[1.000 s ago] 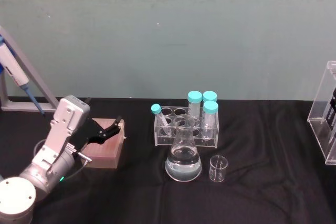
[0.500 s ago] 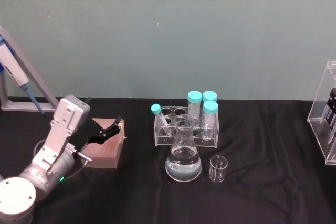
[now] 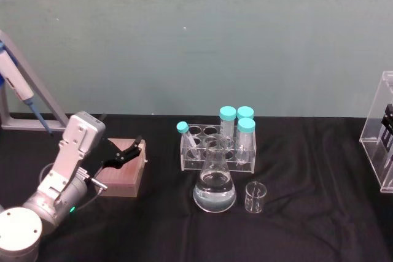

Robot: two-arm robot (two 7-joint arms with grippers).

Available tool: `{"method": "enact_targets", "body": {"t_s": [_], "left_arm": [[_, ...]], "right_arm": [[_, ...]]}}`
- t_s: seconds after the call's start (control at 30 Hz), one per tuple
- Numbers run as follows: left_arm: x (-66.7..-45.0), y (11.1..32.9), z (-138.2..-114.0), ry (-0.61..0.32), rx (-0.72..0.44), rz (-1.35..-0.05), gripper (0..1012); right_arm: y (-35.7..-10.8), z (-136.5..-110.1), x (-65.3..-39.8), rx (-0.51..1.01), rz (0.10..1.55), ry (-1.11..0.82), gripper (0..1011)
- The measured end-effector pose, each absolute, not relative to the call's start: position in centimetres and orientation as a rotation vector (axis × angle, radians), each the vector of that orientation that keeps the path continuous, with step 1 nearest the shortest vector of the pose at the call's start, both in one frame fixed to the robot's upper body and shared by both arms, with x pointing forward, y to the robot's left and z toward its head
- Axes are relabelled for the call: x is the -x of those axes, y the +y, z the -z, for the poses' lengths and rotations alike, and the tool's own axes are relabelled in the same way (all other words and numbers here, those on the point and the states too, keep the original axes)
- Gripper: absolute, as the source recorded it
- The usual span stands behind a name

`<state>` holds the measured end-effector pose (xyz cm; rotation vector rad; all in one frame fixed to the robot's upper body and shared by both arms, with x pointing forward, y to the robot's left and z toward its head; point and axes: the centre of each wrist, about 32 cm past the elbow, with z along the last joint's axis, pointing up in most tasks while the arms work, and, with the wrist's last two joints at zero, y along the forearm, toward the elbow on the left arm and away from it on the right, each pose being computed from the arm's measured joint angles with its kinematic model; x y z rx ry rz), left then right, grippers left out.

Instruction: Place the experimental apparatus aside using one hand.

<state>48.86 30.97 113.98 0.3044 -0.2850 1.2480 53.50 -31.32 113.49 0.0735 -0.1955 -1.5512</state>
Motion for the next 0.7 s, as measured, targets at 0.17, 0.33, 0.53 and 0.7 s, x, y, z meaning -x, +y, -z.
{"method": "enact_targets", "body": {"t_s": [0.17, 0.33, 0.53, 0.7], "left_arm": [[-48.86, 30.97, -113.98, -0.285, -0.304, -1.248, 1000], [-48.86, 30.97, -113.98, -0.285, -0.304, -1.248, 1000], [-48.86, 30.97, -113.98, -0.285, -0.304, -1.248, 1000], [-48.86, 30.97, -113.98, -0.285, -0.304, -1.248, 1000]], "right_arm": [[-31.28, -113.56, -53.44, -0.07, 1.552, -0.2, 1003], [-31.18, -113.57, -53.32, -0.071, 1.55, -0.21, 1003], [-30.99, -113.63, -53.18, -0.068, 1.559, -0.221, 1003], [-30.77, -113.85, -52.8, -0.064, 1.57, -0.239, 1003]]}}
